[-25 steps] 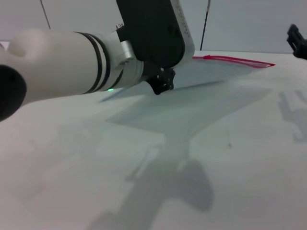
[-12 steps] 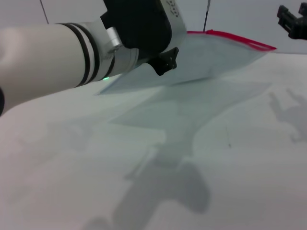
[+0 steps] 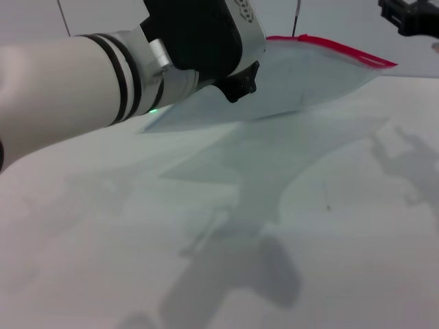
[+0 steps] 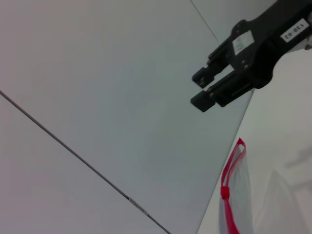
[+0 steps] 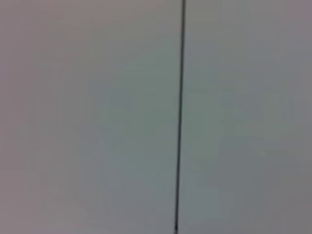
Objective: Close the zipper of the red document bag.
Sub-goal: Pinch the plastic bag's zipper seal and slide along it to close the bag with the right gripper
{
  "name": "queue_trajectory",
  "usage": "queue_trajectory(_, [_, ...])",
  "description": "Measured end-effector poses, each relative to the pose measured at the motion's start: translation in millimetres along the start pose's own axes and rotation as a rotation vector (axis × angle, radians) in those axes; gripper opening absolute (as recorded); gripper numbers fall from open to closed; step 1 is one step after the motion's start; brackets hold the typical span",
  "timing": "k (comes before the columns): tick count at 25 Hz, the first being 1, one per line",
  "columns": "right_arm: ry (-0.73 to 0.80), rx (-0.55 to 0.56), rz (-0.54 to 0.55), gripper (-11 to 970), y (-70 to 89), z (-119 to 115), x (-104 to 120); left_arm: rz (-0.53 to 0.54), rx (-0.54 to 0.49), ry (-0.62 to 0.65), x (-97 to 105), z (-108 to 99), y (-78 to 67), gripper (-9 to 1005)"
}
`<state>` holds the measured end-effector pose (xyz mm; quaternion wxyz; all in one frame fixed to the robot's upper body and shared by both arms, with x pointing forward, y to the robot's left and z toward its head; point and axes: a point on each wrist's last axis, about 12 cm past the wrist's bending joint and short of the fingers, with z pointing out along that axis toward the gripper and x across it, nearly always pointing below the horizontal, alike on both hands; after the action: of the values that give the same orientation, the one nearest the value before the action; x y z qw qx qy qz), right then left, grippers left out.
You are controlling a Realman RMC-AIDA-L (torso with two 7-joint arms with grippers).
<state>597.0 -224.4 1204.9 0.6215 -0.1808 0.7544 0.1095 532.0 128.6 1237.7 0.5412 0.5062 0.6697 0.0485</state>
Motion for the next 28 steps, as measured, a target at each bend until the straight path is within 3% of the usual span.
queue_trajectory(5, [-0.011,-0.084,0.042,511,3.3,2.5,-11.9,-0.006,-0.010,-0.011,0.7,0.0,0.2,53])
queue_trajectory(10, [-0.017,-0.179,0.015,506,-0.8,0.4,-15.9,-0.006,-0.015,-0.020,-0.3,-0.1,0.8,53])
queue_trajectory(18, [-0.005,-0.300,-0.173,493,0.6,-1.0,-21.4,-0.008,-0.021,-0.024,-0.9,-0.8,2.2,53])
queue_trajectory(28, [-0.033,-0.520,-0.331,484,-17.1,-2.8,-26.9,0.000,-0.029,-0.052,-7.7,-2.5,3.0,54])
